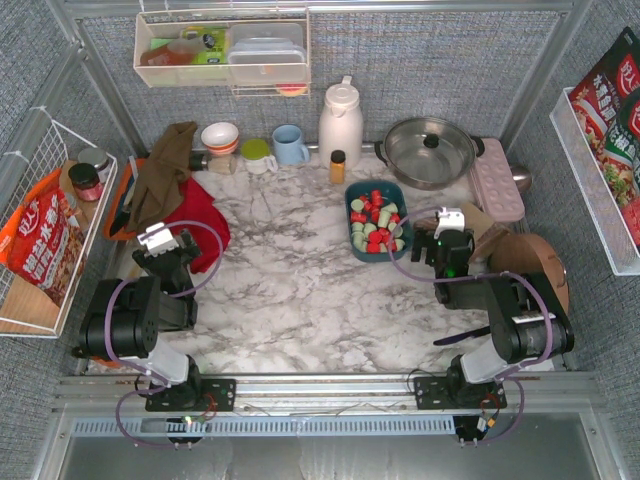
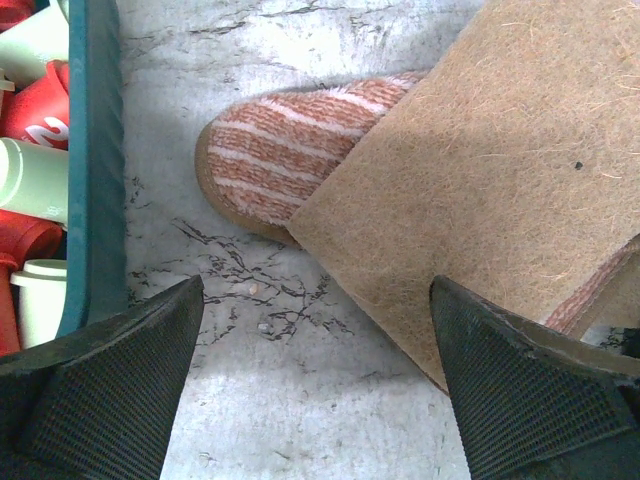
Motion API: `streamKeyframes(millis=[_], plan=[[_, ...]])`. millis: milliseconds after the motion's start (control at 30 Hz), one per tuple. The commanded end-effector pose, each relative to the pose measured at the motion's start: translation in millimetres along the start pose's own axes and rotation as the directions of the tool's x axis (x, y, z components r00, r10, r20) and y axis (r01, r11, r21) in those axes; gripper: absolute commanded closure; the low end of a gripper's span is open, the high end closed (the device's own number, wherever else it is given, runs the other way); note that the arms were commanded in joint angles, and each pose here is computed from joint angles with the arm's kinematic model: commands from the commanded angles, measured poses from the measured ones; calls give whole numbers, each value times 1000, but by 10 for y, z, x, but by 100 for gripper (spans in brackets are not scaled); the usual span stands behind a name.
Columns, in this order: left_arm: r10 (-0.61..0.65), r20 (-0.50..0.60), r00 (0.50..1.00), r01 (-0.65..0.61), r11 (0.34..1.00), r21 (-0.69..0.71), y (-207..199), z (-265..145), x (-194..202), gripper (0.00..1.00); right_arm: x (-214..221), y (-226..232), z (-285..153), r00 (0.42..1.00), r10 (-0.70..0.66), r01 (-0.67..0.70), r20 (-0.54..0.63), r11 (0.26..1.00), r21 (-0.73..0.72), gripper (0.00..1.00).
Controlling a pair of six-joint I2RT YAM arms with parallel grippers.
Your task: Mix the coffee capsules in the storage basket
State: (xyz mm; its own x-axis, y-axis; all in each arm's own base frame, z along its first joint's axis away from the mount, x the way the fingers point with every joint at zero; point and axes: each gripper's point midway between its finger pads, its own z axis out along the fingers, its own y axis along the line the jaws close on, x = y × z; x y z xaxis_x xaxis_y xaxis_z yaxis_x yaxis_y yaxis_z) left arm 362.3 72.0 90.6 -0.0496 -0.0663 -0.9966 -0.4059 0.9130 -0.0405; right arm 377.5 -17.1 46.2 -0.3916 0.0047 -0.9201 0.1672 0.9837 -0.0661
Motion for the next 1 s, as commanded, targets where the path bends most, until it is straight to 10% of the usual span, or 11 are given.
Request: streamKeyframes(millis=[0,967], plan=[[-14,22,1000,15,1000,-1,-4,9,-56,1,-65,22,9,1000,13,-13,19,1000,-8,1],[-14,21,1000,14,1000,-1,-2,7,-51,1,-51,33,25,999,35,-34,4,998,-56,1]])
